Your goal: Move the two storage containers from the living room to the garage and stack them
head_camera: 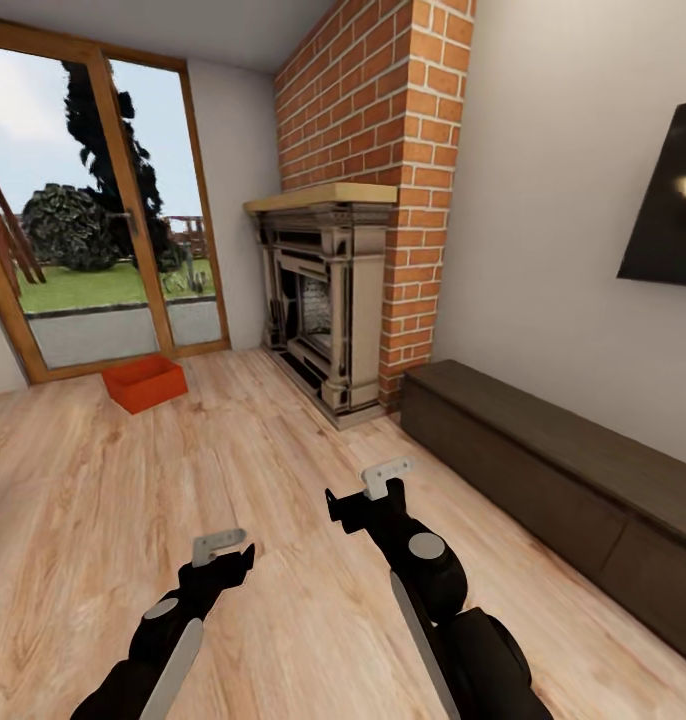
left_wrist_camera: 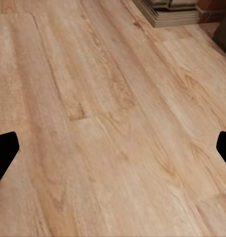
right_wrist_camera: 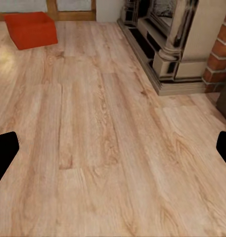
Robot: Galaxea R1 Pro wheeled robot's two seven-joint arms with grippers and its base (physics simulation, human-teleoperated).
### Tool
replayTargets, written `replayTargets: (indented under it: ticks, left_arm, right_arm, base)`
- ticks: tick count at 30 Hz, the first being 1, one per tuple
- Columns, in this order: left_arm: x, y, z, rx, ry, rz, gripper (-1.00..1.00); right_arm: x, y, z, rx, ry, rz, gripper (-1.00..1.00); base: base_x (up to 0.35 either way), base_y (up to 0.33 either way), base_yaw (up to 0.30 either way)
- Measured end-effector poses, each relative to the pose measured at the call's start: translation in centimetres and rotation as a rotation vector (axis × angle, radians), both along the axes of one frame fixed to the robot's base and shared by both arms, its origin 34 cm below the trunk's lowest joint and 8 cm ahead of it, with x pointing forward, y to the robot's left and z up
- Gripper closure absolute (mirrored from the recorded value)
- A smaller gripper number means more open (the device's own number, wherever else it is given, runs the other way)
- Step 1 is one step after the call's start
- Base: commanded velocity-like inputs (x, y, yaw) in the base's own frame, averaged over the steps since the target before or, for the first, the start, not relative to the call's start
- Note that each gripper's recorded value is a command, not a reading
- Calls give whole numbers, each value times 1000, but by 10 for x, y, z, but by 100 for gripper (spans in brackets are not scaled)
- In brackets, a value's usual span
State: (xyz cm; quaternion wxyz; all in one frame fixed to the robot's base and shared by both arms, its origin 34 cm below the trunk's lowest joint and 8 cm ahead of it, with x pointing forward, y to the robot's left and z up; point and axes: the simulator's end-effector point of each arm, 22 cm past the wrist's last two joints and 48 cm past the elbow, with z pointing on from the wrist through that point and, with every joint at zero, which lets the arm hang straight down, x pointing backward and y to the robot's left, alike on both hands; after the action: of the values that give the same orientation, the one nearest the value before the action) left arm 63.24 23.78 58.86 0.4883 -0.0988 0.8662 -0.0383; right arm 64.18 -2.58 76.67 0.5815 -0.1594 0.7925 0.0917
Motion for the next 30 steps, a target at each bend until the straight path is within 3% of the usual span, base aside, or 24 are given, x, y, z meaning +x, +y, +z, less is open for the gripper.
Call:
replayTargets:
  ticks: [18,30]
  left_arm:
    - [0,0,4,0,-8,0,-100]
    - [1,0,6,2,-12,-1,-100]
  right_arm:
    - [-1,0,4,0,-7,0,-100]
    - [-1,0,6,0,-12,0,-100]
  base:
    - [330,106,278]
    - [335,12,260]
